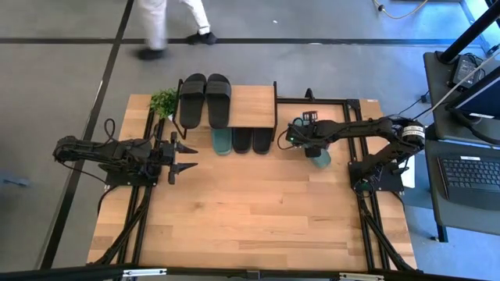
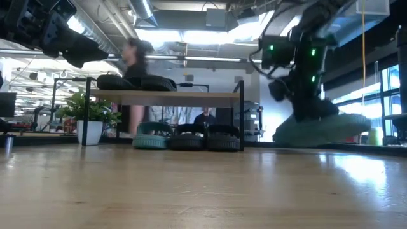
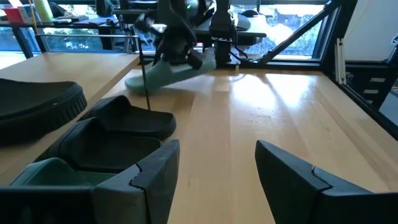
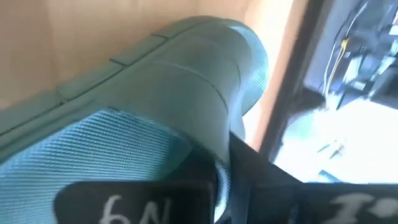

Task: Pick and place slides into the shelf
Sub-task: Put the blue slipper under the shelf

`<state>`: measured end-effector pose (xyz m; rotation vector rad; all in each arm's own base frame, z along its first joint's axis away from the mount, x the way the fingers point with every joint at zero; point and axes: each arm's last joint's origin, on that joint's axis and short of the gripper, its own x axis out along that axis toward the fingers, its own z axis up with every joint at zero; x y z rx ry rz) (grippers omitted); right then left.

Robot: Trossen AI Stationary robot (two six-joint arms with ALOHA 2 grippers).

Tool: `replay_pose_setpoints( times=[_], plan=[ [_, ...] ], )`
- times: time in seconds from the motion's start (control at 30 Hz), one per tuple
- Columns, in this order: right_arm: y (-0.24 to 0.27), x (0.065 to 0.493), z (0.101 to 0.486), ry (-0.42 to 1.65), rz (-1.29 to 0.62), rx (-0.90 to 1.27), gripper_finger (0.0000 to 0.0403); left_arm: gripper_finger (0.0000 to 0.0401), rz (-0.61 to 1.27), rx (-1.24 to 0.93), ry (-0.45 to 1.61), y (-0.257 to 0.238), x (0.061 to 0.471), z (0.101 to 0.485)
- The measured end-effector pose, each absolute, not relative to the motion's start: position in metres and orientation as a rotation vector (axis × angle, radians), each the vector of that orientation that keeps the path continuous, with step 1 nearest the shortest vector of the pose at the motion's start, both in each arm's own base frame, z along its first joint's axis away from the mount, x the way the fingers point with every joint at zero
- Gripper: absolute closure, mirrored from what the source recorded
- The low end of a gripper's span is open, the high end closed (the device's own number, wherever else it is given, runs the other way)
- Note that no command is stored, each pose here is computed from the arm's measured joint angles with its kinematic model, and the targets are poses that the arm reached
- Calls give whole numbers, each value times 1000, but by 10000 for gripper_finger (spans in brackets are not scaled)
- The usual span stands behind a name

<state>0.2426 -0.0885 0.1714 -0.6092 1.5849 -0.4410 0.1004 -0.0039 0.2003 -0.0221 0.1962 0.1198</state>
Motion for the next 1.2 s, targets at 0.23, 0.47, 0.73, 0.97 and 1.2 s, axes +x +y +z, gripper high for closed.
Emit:
replay_pose_setpoints(
  times=[0.23,0.47,0.73,0.97,1.2],
  plan=[
    [-55,245,236,1637,-537,-281,390,197,126,-88,193,-4,100,200],
    [11,272,295,1371,-386,37,390,197,134,-171,189,-4,100,200],
    [83,331,336,872,-186,29,390,197,21,-183,204,-7,101,200],
    [115,400,315,832,-153,-190,390,197,-68,-195,216,-10,100,200],
    [134,462,267,878,-124,-388,390,197,-98,-198,221,-11,100,199]
  ],
)
